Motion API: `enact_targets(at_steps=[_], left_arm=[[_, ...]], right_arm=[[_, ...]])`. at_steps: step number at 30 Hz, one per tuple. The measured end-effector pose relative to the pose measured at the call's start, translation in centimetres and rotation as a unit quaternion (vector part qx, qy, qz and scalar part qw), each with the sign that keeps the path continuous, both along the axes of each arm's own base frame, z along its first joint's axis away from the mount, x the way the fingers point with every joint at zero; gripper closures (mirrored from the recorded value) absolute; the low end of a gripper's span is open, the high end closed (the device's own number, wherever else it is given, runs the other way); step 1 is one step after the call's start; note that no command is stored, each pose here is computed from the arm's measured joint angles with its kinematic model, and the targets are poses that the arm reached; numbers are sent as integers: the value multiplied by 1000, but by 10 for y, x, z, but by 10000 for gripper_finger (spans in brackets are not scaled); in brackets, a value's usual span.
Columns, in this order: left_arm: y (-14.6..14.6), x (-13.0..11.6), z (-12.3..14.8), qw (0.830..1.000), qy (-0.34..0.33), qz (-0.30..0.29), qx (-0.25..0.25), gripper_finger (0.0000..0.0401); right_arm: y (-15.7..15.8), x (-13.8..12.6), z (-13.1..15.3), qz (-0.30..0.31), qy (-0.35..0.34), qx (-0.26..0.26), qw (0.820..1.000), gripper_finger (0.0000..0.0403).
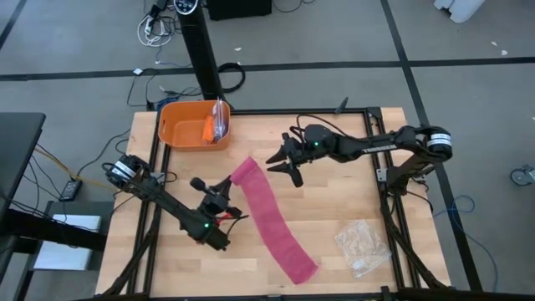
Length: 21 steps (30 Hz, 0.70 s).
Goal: Roll bandage
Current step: Roll the pink bandage
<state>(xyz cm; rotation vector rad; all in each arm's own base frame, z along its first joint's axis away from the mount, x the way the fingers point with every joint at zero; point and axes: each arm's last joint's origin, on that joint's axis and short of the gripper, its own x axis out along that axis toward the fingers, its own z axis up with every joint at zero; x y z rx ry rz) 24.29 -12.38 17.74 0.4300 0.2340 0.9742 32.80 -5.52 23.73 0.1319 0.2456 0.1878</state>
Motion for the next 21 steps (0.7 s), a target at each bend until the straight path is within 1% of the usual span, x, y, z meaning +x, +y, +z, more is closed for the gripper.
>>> enact_targets(at_steps=[3, 7, 10, 15, 21], left_arm=[[-2, 3, -1, 1000, -20, 0, -13, 386], [-3, 5, -2, 999, -28, 0, -19, 386], [-4, 7, 0, 999, -32, 0, -21, 386], [-4, 16, 6, 1000, 0, 9, 1, 386], [-2, 35, 11, 994, 89, 28, 56, 386]], right_arm=[[0, 2, -1, 1, -6, -4, 1000, 274], [0, 3, 3, 0, -28, -7, 1000, 274], [-2, 3, 8, -5, -51, 0, 999, 274], [-4, 6, 14, 0, -39, 31, 999, 274], [-5, 9, 19, -3, 8, 53, 999, 274]])
